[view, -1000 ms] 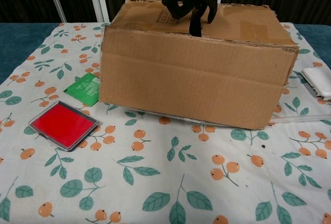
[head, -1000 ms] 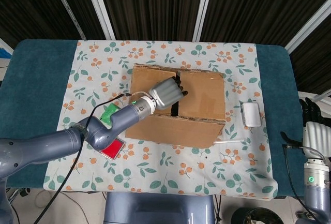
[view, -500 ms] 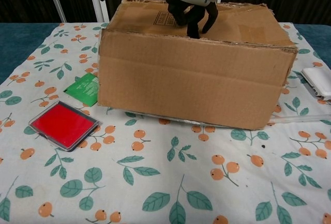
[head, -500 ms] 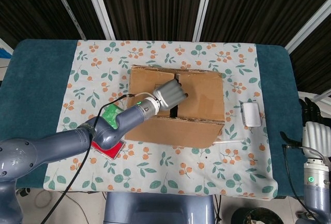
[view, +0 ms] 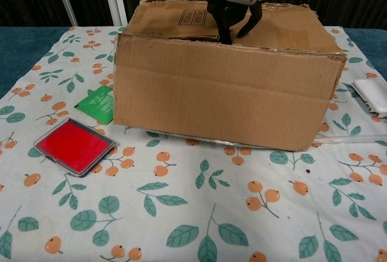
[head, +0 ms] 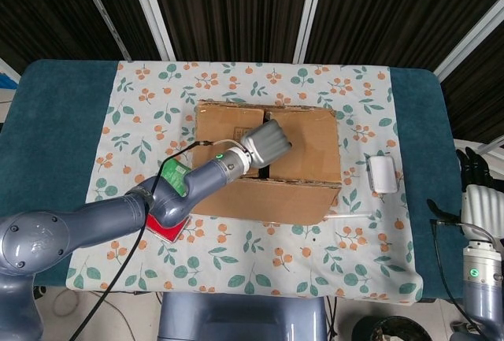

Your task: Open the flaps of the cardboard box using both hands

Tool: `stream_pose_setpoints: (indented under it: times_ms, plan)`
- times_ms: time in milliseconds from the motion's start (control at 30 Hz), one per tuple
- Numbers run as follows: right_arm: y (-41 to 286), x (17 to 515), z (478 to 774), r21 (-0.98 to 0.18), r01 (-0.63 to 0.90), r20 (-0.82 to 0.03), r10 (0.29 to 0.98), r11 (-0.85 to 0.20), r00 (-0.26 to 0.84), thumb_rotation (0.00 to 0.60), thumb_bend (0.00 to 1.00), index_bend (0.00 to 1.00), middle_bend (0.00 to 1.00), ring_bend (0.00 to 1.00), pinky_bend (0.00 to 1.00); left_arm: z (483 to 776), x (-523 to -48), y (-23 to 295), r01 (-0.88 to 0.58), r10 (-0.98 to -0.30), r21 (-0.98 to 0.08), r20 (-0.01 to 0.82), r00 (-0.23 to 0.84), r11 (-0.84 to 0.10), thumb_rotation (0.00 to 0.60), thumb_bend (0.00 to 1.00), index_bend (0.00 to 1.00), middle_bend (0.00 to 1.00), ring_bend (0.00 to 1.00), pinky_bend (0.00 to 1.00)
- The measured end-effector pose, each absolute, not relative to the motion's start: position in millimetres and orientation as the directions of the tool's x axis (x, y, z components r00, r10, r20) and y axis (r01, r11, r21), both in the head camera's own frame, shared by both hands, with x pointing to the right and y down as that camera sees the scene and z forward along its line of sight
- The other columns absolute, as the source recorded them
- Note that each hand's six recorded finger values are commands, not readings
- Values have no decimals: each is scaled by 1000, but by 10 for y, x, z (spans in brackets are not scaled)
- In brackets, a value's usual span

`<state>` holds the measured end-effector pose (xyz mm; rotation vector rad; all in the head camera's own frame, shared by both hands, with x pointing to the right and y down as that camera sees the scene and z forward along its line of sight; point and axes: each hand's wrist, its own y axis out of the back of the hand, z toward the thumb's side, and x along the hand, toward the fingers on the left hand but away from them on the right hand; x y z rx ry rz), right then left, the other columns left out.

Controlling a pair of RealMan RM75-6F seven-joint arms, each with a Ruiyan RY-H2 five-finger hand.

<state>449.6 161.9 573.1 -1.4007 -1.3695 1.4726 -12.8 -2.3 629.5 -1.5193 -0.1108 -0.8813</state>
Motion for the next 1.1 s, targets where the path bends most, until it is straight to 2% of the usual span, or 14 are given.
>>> stream_pose_setpoints:
  times_ms: [233,400,1100]
  plan:
    - [1619,4505,5730,-959,184,-250,949,-215,-194,600,245,0,0,0,229,6149,-140,-134,565,-434,-810,569,698,-154,600,1000,436,695,508,509]
    - [1622,4482,5733,-958,189,-251,950,-216,-188,600,245,0,0,0,228,5975,-204,-191,576,-432,-805,573,697,-138,600,1000,439,701,554,563]
    - [1647,4437,5766,-954,199,-260,949,-225,-175,600,245,0,0,0,228,5295,-600,-403,601,-487,-796,551,678,-65,600,1000,441,702,555,563]
